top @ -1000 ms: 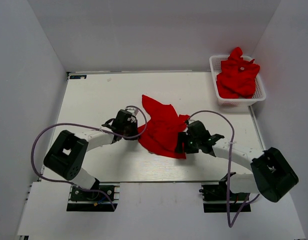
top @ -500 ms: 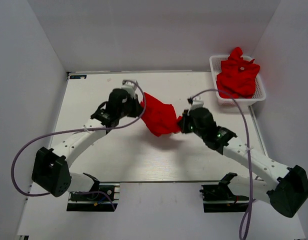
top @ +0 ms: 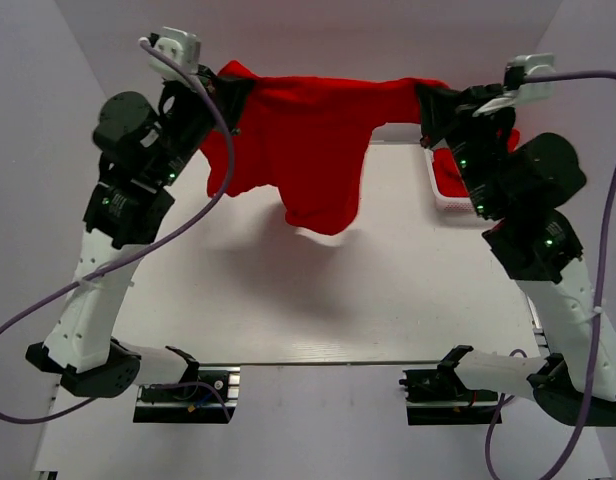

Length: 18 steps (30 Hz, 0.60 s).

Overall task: Fold and stack the t-shirts
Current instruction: Flatten out the tshirt

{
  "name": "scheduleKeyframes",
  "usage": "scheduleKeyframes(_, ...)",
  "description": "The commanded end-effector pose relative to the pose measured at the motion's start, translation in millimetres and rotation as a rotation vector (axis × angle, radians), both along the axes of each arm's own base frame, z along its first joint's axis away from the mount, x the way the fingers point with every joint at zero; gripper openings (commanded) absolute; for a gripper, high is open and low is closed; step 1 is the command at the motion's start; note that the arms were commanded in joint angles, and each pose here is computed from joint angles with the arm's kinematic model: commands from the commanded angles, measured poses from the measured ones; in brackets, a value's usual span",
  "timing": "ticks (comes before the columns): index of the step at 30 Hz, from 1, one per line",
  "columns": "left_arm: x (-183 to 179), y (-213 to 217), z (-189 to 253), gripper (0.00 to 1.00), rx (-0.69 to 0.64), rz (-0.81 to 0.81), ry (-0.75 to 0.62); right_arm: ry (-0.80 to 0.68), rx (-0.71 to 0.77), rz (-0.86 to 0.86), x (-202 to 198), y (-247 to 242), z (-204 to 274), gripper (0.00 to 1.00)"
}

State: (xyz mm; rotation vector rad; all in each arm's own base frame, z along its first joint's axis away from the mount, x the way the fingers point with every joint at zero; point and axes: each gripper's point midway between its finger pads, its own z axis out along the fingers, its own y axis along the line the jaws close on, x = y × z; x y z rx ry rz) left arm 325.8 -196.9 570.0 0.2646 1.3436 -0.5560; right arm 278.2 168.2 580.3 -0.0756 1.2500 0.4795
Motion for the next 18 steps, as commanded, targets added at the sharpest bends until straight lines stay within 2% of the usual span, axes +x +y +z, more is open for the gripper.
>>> scheduleKeyframes(1, -42.5, 12.6, 40.5, 0.00, 0.044, -0.055, -0.124, -0.149, -0.077, 0.084, -32.4, -3.9, 45.0, 0.00)
scheduleKeyframes(6, -92.2, 27.0, 82.9, 0.00, -0.004, -0.116, -0.284, -0.318, -0.035, 0.081, -77.7, -37.6, 102.0, 0.00)
scheduleKeyframes(10, -92.7, 23.1, 86.7, 0.00, 0.004, -0.133, -0.305, -0.366, -0.033, 0.025, -78.0, -47.4, 115.4, 0.00)
scheduleKeyframes(15, -33.9, 14.3, 61.5, 0.00, 0.041, -0.015, -0.219, -0.248, -0.087, -0.206, -14.9, -46.1, 87.9, 0.00)
scheduleKeyframes(16, -16.1, 21.9, 54.1, 0.00, 0.036, 0.059, -0.190, -0.218, -0.116, -0.237, 9.7, -31.9, 75.5, 0.00)
scheduleKeyframes(18, 24.2, 17.2, 25.0, 0.00, 0.070, 0.131, -0.125, -0.189, -0.140, -0.353, 29.8, -38.1, 66.9, 0.00)
